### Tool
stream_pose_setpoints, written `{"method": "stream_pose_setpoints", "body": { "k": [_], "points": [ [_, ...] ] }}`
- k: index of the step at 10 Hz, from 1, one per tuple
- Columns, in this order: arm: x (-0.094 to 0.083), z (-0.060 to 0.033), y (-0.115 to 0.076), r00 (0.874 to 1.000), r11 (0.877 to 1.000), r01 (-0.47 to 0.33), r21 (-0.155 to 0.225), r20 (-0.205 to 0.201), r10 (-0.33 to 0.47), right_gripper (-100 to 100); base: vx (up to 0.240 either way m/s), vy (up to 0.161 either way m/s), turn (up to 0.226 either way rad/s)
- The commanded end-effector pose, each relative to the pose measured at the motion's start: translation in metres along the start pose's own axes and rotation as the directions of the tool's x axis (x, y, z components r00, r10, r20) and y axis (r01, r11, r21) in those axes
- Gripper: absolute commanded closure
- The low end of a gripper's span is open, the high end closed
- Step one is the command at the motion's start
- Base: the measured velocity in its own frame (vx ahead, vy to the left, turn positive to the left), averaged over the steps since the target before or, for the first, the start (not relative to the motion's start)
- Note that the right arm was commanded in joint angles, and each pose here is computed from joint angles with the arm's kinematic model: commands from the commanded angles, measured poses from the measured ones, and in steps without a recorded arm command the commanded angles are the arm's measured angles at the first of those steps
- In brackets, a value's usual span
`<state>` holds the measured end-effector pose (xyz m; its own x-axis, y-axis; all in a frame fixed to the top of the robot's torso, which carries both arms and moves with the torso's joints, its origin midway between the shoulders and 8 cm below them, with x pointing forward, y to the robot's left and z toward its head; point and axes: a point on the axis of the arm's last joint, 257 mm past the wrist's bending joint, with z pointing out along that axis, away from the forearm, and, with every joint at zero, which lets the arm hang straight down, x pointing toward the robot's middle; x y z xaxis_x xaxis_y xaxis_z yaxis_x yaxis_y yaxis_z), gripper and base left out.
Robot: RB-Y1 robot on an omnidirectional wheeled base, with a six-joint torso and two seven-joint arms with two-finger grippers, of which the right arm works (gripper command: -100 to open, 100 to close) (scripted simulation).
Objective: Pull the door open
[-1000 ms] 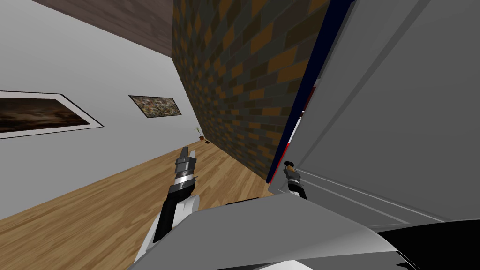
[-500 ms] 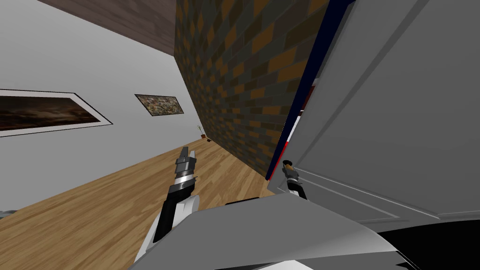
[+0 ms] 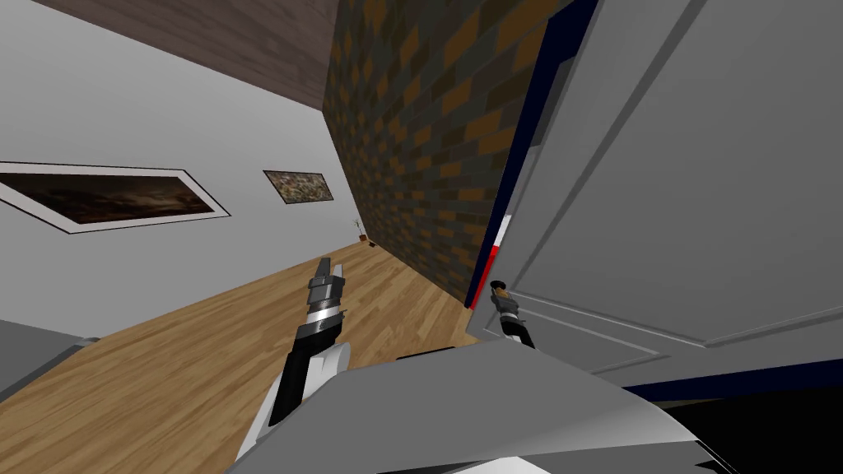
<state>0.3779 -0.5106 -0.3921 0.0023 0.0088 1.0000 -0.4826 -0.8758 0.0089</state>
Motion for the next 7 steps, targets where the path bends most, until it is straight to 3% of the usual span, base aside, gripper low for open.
{"method": "stream_pose_setpoints", "body": {
  "k": [1, 2, 3, 4, 7],
  "points": [
    [0.001, -0.0004, -0.010, 1.000, 1.000, -0.007, 0.031, 0.002, 0.007, 100, -0.236, 0.030, 0.054],
    [0.001, 0.0003, -0.005, 1.000, 1.000, -0.002, 0.018, 0.000, 0.002, 100, -0.118, 0.023, 0.021],
    [0.000, -0.0024, -0.015, 1.000, 0.999, -0.004, 0.053, 0.003, 0.003, 100, -0.177, 0.000, 0.063],
    [0.000, -0.0028, -0.017, 1.000, 0.998, -0.004, 0.061, 0.003, 0.004, 100, -0.232, -0.025, 0.070],
    [0.001, -0.0074, -0.033, 1.000, 0.992, -0.006, 0.129, 0.001, 0.006, 100, -0.239, -0.008, 0.063]
  ]
}}
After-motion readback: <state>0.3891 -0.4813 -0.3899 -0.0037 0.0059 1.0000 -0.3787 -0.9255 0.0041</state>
